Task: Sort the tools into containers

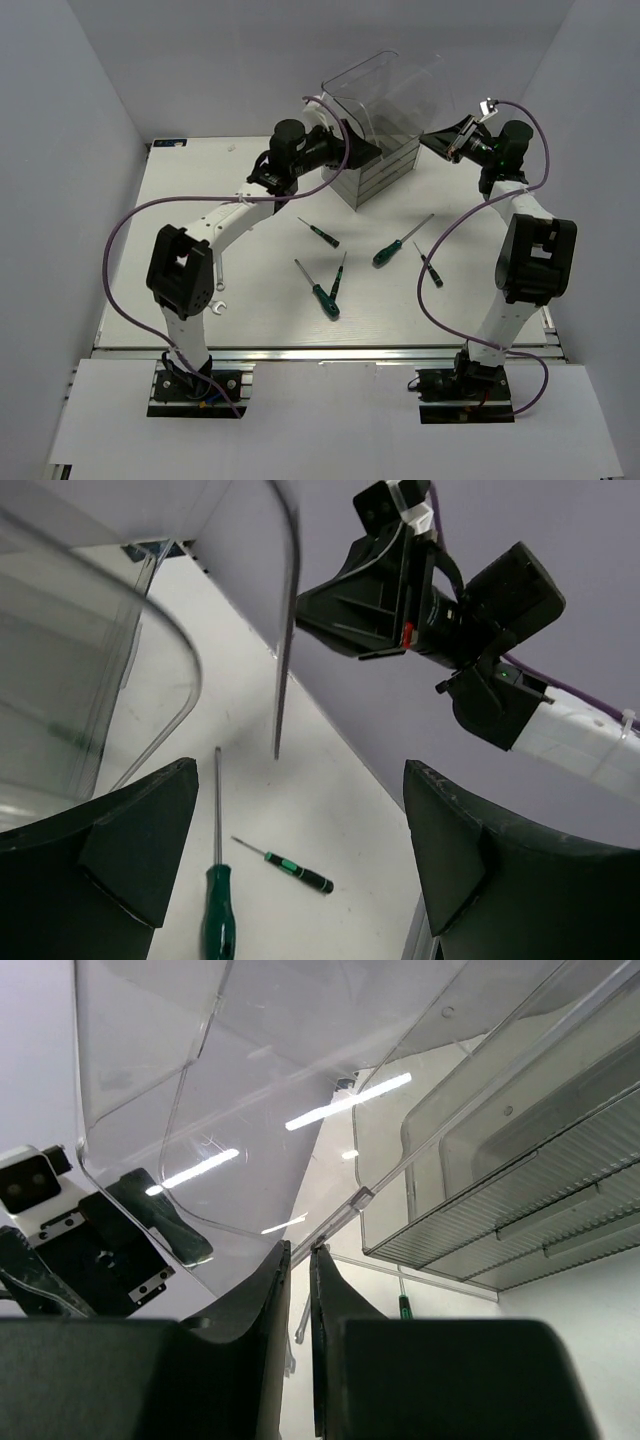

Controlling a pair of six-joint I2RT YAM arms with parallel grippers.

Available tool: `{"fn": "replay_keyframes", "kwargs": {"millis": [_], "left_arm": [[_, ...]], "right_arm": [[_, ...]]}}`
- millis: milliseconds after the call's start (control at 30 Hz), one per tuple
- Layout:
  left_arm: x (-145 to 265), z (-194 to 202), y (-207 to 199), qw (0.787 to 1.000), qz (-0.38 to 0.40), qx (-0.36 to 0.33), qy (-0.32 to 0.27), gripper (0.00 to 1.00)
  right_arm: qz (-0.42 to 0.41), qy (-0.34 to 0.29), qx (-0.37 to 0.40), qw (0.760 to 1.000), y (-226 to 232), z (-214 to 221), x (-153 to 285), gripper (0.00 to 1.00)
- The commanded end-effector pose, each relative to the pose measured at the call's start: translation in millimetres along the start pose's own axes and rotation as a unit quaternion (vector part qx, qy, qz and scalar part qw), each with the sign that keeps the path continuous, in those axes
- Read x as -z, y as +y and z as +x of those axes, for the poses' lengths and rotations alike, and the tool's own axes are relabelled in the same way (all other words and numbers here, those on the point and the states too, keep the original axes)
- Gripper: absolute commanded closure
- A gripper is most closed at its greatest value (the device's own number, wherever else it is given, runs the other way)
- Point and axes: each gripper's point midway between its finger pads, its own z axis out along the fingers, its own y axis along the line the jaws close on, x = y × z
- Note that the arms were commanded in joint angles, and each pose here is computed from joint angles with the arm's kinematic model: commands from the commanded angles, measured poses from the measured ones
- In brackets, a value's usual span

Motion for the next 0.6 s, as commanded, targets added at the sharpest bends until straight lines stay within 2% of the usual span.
{"fn": "replay_keyframes", "kwargs": {"millis": [0,433,567], "left_arm": [[-8,-19,-26,0.999,0.03,-0.026,-0.024,0.07],[-47,-14,-34,0.999,0.046,-0.016,-0.021,0.07],[-52,-23,-40,0.998,0.057,-0.007,-0.038,0.11]], "right_arm": [[-0.046,-0.007,0.095,0.994,57,-16,2,1.0],[-0.049,-0.012,0.105,0.993,76,-21,6,1.0],[-0.052,-0.008,0.112,0.992,80,-20,7,1.0]]}}
